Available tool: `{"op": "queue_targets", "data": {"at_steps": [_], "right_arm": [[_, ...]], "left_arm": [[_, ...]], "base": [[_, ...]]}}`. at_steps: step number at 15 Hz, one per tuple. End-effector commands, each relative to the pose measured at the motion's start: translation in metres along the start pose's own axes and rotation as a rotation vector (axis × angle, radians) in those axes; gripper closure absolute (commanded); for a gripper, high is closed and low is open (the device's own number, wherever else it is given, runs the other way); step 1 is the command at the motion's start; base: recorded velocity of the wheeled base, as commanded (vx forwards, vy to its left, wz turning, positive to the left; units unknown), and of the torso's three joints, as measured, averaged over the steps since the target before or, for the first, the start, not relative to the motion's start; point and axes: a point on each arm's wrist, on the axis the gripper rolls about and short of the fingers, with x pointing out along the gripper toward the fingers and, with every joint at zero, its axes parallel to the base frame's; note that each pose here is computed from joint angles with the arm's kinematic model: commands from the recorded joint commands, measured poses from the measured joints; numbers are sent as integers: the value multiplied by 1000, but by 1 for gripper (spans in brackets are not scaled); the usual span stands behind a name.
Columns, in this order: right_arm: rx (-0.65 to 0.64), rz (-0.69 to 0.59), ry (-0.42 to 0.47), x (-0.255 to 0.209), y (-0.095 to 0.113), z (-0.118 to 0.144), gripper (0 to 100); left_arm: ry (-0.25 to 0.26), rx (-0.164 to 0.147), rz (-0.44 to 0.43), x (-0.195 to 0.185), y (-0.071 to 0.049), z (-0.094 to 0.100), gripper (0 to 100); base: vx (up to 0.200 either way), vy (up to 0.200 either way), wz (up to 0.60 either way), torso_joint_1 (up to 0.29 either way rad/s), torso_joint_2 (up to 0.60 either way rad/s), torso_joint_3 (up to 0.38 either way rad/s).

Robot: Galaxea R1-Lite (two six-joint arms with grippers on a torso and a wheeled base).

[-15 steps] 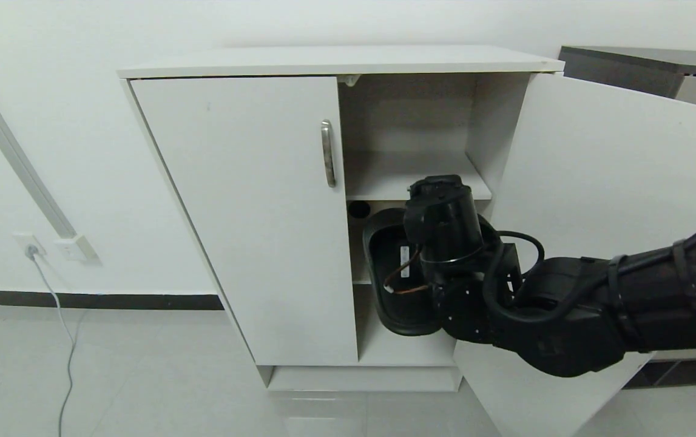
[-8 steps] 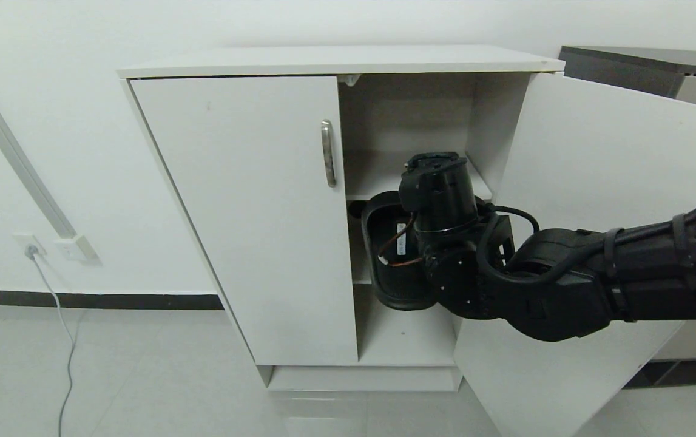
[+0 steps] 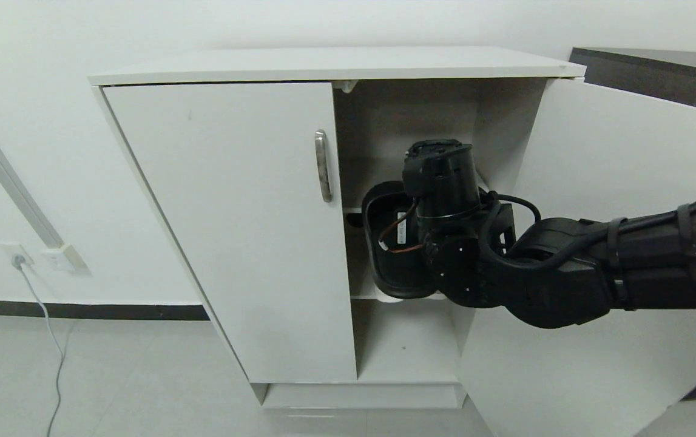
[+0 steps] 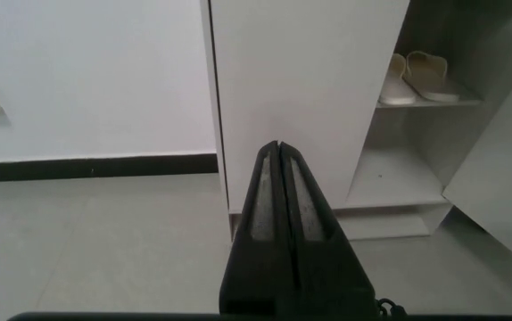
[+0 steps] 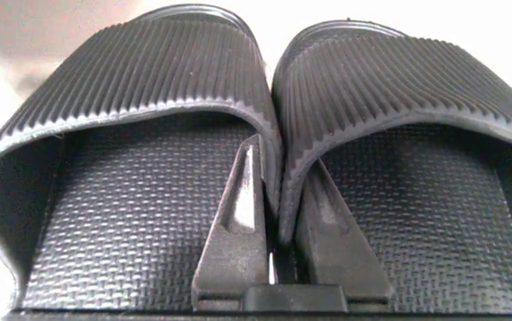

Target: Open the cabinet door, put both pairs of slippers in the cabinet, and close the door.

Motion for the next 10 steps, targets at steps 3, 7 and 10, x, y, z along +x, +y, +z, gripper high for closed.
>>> {"op": "queue_targets", "data": {"at_steps": [3,7,10], "right_arm": [[-4,3,-1,1,3,-1,100],[-3,-7,-3,13,9,-4,100],[-9,-7,-2,15,10,-6,100]], "left_arm": [[1,0,0,0,0,0,100],[1,0,0,0,0,0,100],[2,0,0,0,0,0,100]], "base": [[200,0,0,4,2,1],[150,0,0,2,2,3],[0,0,0,0,0,0]]}}
